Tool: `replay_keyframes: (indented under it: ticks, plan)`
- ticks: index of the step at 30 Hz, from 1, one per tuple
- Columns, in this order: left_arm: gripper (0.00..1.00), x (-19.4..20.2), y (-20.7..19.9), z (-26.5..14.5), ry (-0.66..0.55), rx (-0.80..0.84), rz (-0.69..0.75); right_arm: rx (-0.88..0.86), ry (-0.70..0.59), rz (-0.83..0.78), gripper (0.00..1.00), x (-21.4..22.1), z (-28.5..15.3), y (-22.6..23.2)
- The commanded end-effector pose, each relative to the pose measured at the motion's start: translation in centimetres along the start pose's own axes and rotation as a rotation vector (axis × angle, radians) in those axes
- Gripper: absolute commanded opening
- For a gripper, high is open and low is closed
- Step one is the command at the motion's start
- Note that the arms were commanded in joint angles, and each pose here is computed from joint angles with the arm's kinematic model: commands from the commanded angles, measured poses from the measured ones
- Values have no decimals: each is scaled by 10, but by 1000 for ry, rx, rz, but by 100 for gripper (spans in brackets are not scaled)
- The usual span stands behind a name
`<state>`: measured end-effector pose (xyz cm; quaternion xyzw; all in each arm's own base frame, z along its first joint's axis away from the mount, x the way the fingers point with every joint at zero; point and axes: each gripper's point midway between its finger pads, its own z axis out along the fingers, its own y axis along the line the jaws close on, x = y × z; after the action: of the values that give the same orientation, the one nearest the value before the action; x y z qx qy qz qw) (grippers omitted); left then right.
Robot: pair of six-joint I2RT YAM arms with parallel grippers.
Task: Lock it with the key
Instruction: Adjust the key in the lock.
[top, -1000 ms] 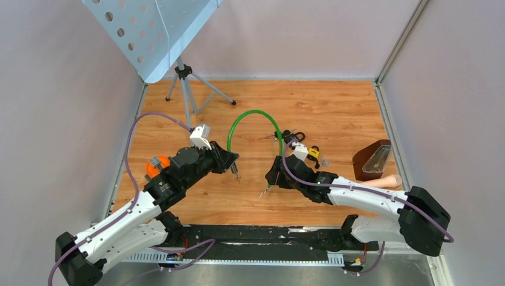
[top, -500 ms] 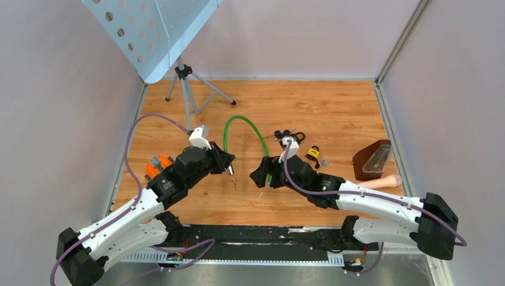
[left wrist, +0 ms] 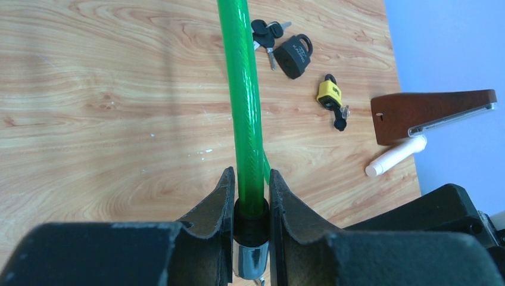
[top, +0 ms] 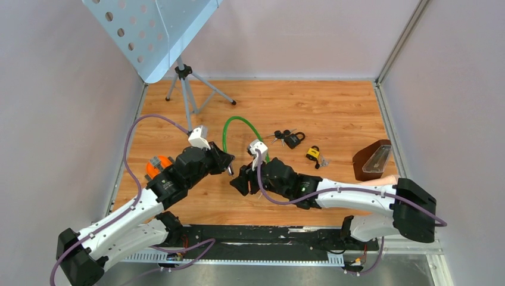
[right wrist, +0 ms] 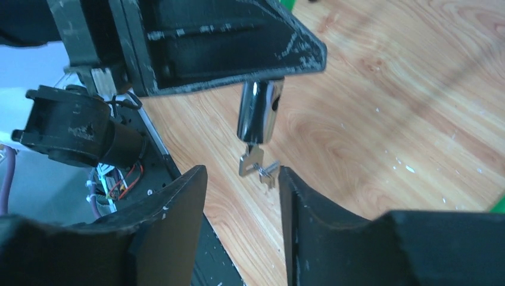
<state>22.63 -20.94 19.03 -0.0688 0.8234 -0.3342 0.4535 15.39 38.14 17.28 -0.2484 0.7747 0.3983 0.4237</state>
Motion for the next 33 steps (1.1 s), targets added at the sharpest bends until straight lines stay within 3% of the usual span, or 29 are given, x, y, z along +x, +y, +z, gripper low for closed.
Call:
replay_keyframes:
  ticks: [1, 6, 15, 19, 25, 33]
  plan:
    - [0, -32, -25, -9, -92, 64, -43, -73, -106, -37, 44, -41, 11, 27]
    - [0, -35, -27, -12, -102, 71, -42, -56, -62, -17, 32, -29, 18, 24]
    - [0, -38, -28, -13, -111, 70, -38, 29, -18, 17, 45, -15, 27, 9]
    - [0, -39, -28, -13, -114, 69, -38, 66, 12, 24, 33, -7, 36, 3]
    - [0, -40, -28, -14, -118, 70, -30, 0, -5, 60, 1, -7, 31, 12]
    - [0, -45, -33, -19, -157, 123, 10, -261, -32, 182, 0, -6, 5, 34]
